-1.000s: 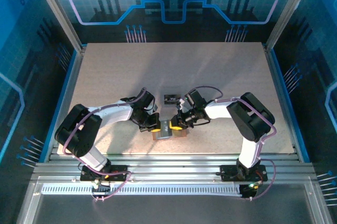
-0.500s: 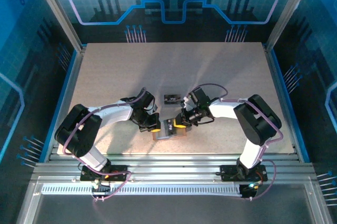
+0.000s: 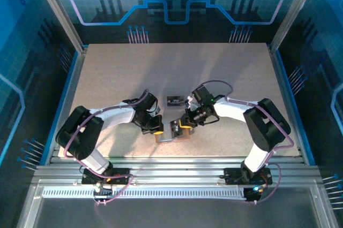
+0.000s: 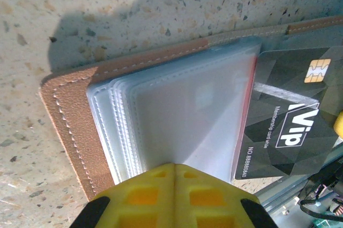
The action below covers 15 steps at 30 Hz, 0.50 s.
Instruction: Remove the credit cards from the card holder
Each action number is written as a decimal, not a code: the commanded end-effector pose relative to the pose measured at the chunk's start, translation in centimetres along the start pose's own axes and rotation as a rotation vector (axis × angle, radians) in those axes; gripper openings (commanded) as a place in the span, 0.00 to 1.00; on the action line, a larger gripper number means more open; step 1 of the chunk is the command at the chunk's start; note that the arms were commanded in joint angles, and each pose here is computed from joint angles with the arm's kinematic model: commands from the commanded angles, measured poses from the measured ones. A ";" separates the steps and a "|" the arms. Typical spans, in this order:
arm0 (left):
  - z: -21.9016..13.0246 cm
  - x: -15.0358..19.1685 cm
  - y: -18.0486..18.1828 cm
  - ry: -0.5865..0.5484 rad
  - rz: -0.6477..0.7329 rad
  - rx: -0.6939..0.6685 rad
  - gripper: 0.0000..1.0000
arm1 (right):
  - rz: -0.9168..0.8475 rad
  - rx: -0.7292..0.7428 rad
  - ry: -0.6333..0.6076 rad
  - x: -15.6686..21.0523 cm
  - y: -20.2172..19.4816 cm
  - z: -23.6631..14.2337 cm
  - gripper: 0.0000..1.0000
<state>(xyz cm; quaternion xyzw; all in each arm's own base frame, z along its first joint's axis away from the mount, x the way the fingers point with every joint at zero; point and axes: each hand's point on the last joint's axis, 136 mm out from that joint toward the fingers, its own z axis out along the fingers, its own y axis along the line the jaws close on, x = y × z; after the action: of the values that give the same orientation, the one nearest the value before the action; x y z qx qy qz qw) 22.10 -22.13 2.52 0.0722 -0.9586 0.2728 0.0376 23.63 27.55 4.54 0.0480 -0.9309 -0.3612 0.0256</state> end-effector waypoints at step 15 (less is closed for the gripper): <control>0.0 0.6 1.6 0.019 -0.026 -0.062 0.00 | -0.051 0.049 0.013 0.8 2.1 0.4 0.14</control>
<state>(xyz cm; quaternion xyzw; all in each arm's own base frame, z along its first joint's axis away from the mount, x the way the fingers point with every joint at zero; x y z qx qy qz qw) 22.10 -22.13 2.52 0.0722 -0.9586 0.2728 0.0376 23.04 28.35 5.00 0.0689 -0.9383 -0.3383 0.0185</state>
